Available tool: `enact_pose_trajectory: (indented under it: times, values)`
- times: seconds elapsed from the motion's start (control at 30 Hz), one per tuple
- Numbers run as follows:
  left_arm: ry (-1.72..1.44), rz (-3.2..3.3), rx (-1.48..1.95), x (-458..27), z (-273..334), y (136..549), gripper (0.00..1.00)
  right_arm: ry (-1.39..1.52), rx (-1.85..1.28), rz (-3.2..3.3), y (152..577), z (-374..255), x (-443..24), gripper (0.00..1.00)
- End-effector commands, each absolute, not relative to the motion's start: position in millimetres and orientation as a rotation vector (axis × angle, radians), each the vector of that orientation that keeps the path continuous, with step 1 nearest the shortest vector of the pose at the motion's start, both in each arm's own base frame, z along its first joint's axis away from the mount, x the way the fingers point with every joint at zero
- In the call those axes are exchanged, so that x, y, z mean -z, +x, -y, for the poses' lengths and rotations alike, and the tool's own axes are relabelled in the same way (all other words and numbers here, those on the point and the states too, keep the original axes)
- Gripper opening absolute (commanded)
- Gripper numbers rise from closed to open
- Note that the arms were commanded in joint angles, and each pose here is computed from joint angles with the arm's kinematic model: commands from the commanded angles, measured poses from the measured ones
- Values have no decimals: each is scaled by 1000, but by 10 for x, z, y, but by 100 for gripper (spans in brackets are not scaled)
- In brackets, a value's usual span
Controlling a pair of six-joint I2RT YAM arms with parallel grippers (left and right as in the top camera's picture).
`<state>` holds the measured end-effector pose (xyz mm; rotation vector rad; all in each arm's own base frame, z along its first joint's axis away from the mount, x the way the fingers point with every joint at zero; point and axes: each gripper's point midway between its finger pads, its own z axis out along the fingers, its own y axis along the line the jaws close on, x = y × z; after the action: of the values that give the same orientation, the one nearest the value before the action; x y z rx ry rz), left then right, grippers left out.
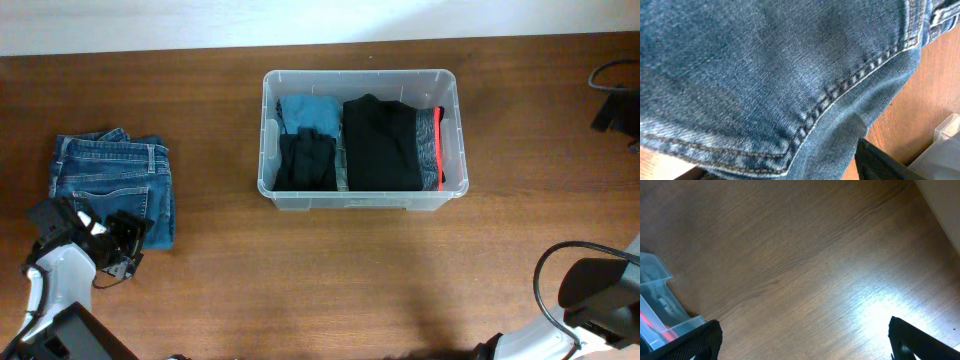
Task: Pack container
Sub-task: 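Slide the left gripper under the folded dark jeans' front edge and grasp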
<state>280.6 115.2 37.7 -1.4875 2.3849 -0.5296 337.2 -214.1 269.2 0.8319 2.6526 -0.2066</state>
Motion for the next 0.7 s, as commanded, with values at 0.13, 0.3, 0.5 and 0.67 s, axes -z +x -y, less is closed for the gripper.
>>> enact_pose_trajectory:
  times: [0.13,0.3,0.5,0.67]
  values:
    - [-1502,-2422,436,-361,-1227,2730,73,842,202,-2656,3364,2147,-2672,99]
    - [-1622,-2391,456,-237,-1155,2626,72,842,202,-2656,3364,2147,-2671,99]
    - [-1628,-2324,496,-103,-1125,2659,72,842,202,-2656,3364,2147,-2671,99]
    - [-1665,-2228,540,-1,-1108,2699,72,842,202,-2656,3364,2147,-2672,99]
